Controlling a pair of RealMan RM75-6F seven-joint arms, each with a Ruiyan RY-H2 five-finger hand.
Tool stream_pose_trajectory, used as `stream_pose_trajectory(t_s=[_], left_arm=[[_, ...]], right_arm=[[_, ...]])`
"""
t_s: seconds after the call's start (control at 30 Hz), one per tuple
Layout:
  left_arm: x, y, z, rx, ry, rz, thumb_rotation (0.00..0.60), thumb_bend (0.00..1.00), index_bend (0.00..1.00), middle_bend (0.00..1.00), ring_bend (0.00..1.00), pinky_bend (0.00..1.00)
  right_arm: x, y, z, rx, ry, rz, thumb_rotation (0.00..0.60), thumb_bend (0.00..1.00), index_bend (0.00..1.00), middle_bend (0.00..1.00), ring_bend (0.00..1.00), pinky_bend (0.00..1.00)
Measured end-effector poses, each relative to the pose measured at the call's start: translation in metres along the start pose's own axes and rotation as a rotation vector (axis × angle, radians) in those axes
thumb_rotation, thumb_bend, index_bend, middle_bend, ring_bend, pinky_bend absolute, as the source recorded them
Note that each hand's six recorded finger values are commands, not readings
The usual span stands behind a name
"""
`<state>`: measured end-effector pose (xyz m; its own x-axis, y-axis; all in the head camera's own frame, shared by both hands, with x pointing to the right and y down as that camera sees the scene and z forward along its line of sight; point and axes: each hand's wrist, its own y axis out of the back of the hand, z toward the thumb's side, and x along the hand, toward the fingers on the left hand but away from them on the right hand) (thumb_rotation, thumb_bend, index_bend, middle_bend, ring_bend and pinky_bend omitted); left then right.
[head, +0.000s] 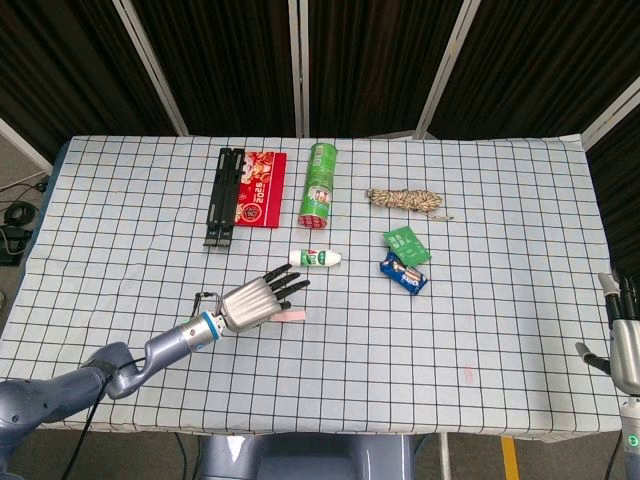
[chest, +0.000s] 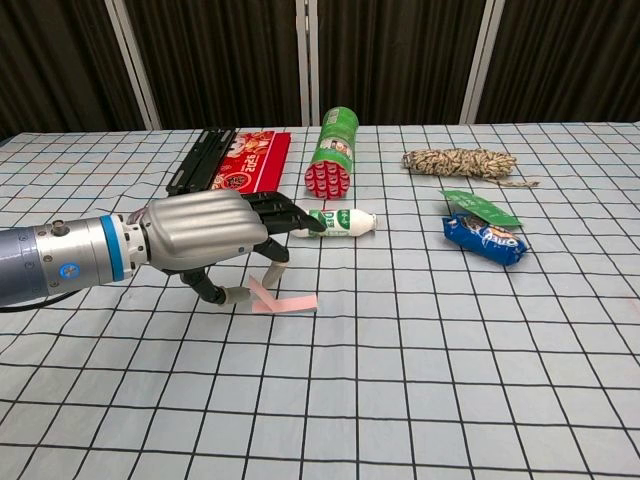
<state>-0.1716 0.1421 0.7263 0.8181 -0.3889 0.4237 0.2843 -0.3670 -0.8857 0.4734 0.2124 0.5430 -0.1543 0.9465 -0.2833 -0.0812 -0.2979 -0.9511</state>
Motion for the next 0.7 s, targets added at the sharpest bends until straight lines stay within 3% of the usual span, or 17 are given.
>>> stream_pose_trajectory(t_s=[0.37,0.7], left_arm=[[0.002,-0.004,0.002,-0.016,0.006,0.006,0.600,0.53,0.59,0.00,0.00,0.00],[0.004,0.008,0.000,-0.080,0.031,0.056,0.600,0.57,0.78,0.00,0.00,0.00]], right_arm=[[0.000,0.000,0.001,0.002,0.005,0.002,0.600,0.00,0.00,0.00,0.00,0.00],[0.001,-0.004,0.003,0.000,0.012,0.019,0.600,0.00,0.00,0.00,0.00,0.00]])
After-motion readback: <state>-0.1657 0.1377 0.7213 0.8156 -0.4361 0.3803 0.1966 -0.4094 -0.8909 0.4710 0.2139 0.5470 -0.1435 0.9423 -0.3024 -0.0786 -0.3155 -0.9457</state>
